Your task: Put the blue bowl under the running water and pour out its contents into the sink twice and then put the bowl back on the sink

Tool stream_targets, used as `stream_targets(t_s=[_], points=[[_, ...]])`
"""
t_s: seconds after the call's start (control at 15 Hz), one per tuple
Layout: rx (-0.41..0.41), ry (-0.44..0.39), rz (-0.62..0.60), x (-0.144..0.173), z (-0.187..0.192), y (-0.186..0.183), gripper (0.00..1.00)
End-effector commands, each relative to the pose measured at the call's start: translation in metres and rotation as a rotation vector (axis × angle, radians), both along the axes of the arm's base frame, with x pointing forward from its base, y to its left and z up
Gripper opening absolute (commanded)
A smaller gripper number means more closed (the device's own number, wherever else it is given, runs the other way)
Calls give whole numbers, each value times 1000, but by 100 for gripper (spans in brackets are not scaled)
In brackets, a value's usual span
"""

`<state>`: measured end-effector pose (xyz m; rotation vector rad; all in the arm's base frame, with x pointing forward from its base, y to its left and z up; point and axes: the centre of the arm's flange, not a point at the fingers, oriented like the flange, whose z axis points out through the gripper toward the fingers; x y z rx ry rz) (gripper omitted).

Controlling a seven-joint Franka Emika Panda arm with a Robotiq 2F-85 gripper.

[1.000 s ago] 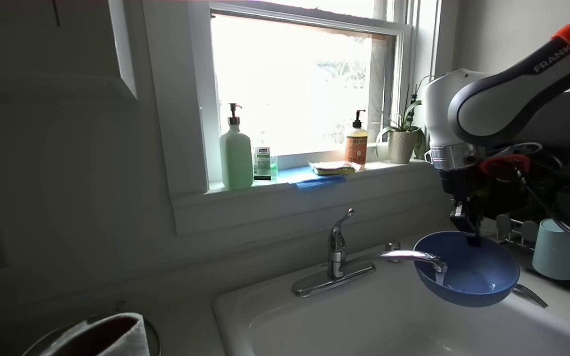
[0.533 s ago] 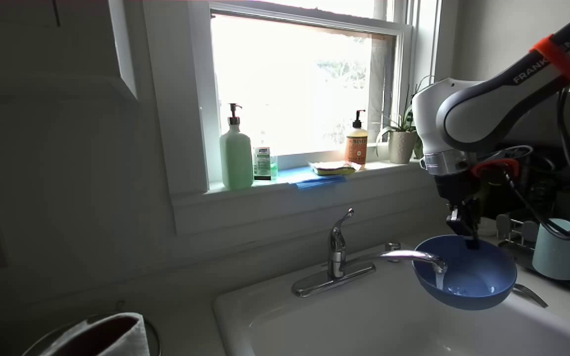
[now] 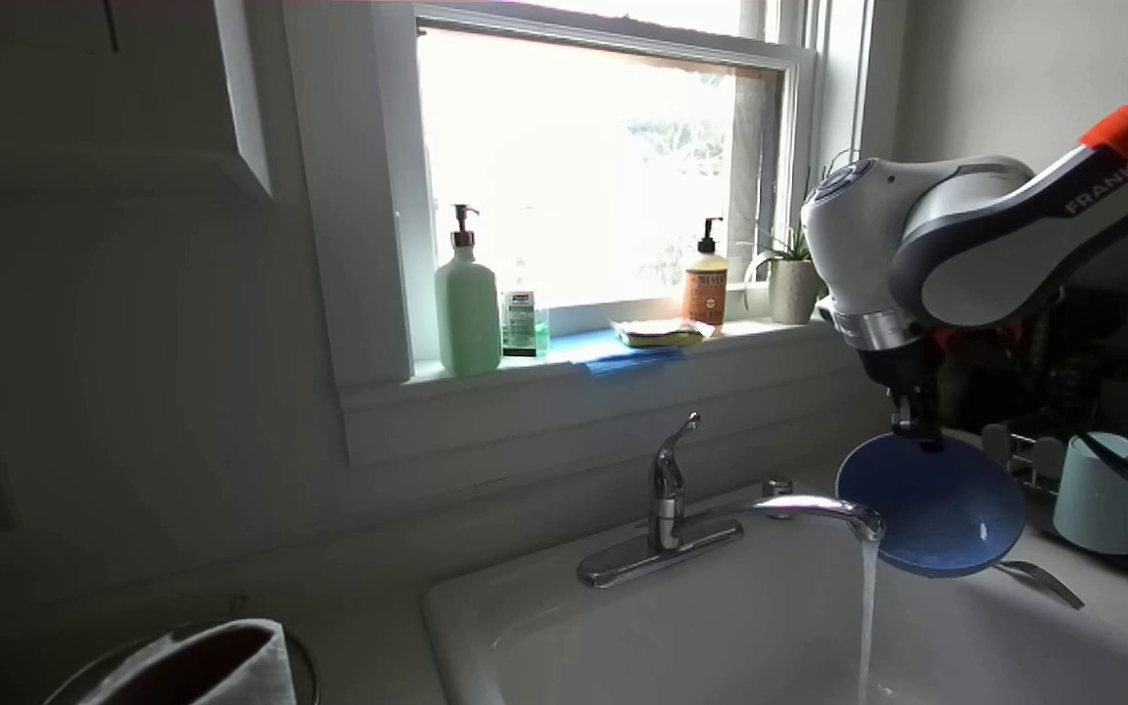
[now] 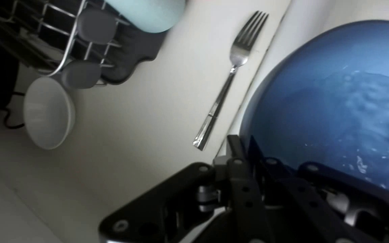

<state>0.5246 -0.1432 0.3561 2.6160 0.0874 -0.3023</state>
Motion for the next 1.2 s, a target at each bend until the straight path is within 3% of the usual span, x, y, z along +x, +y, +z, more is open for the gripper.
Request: stream_targets(t_s=[0.0, 0.67, 1.13], points=[[-140, -73, 121, -6, 7, 11, 1], [-429, -303, 497, -20, 4, 47, 1], [-554, -421, 614, -41, 4, 60, 1]])
